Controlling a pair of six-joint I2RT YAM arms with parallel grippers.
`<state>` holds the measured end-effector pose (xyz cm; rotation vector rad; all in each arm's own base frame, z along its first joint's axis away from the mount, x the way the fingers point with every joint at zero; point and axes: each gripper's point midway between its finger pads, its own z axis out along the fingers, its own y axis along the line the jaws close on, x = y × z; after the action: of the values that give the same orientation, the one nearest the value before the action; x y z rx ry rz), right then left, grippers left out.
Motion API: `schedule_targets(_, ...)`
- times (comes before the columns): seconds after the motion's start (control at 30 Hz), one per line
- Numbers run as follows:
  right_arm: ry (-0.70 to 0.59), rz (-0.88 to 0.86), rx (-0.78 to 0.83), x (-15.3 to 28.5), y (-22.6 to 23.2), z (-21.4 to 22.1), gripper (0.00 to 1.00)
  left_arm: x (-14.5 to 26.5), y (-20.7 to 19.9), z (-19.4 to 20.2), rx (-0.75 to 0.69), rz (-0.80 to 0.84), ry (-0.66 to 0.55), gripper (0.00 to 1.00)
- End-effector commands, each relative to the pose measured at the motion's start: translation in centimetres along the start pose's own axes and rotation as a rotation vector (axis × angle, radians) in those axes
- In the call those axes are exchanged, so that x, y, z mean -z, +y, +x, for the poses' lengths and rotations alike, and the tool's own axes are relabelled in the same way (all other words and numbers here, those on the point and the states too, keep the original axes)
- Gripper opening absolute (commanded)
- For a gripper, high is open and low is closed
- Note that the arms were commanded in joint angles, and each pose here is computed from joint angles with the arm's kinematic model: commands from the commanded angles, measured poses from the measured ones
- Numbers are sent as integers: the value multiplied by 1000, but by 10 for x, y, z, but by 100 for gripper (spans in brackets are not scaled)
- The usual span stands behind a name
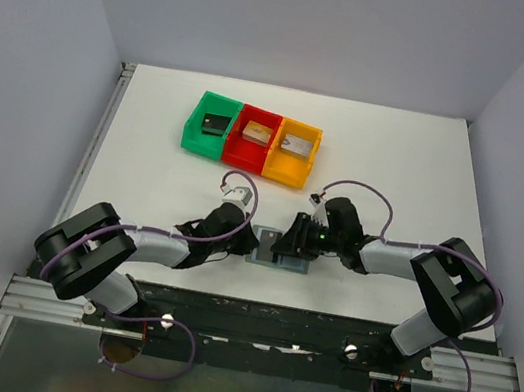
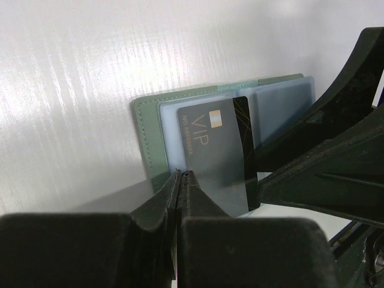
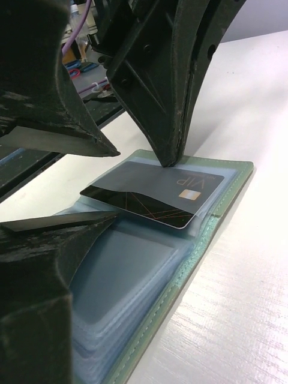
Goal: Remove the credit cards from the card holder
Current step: Remove the credit card from the card holder.
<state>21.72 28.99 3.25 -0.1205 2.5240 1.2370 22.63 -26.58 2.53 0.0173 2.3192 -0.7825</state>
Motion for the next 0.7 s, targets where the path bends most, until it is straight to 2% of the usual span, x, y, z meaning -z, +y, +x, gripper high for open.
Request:
schedule_targets(0.0,17,13,-9,-4,-7,1,50,2,37,36,-27,-120,127,8)
schedule_targets(0.4,-32,-77,-5,-1,9,-9,49,1,38,39,-20,-123,133,5)
schedule_targets(0.67,-13,-140,-3,-4,18,-8,46,-2,34,39,-20,-102,136,1)
